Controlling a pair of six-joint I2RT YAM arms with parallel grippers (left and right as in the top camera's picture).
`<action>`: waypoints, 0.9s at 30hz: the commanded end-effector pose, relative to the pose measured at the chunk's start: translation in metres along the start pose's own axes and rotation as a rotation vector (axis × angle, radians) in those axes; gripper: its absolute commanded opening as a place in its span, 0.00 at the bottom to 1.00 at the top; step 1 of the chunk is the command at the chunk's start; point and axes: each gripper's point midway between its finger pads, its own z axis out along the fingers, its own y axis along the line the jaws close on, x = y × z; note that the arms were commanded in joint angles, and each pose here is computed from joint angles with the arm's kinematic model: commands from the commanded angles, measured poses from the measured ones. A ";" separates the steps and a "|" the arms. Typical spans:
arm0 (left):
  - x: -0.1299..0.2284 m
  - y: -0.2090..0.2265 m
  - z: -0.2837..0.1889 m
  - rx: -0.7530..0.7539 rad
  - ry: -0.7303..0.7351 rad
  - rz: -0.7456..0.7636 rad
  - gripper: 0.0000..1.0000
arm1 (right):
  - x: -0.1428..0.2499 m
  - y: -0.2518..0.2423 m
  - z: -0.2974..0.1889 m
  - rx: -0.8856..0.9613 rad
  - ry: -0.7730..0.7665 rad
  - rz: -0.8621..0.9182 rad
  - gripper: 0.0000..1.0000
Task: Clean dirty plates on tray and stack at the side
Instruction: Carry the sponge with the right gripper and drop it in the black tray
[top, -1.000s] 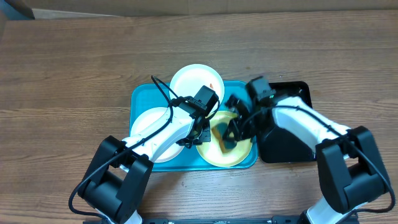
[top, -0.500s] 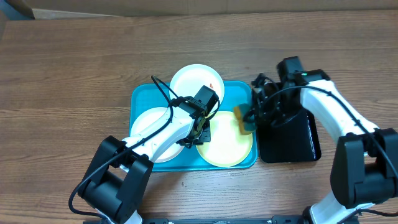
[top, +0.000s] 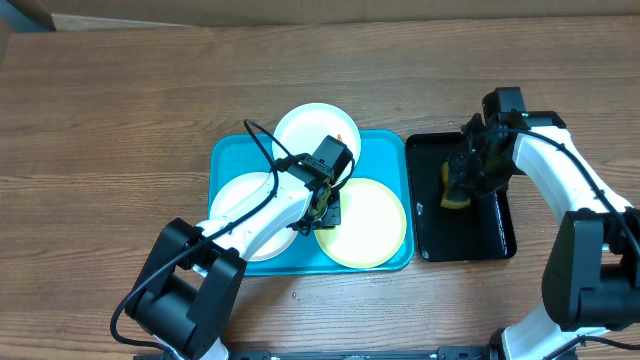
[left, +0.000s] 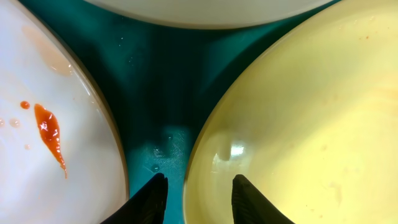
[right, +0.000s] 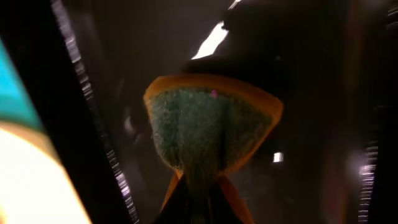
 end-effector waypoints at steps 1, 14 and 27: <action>-0.004 -0.003 0.001 0.001 -0.006 0.006 0.38 | -0.003 -0.016 -0.002 0.100 -0.046 0.023 0.04; -0.003 -0.002 0.002 -0.002 -0.004 0.006 0.41 | -0.023 -0.014 -0.024 0.061 -0.095 0.097 0.45; 0.004 0.003 0.019 -0.027 0.036 0.003 0.31 | -0.031 -0.036 -0.050 0.062 -0.109 0.178 0.62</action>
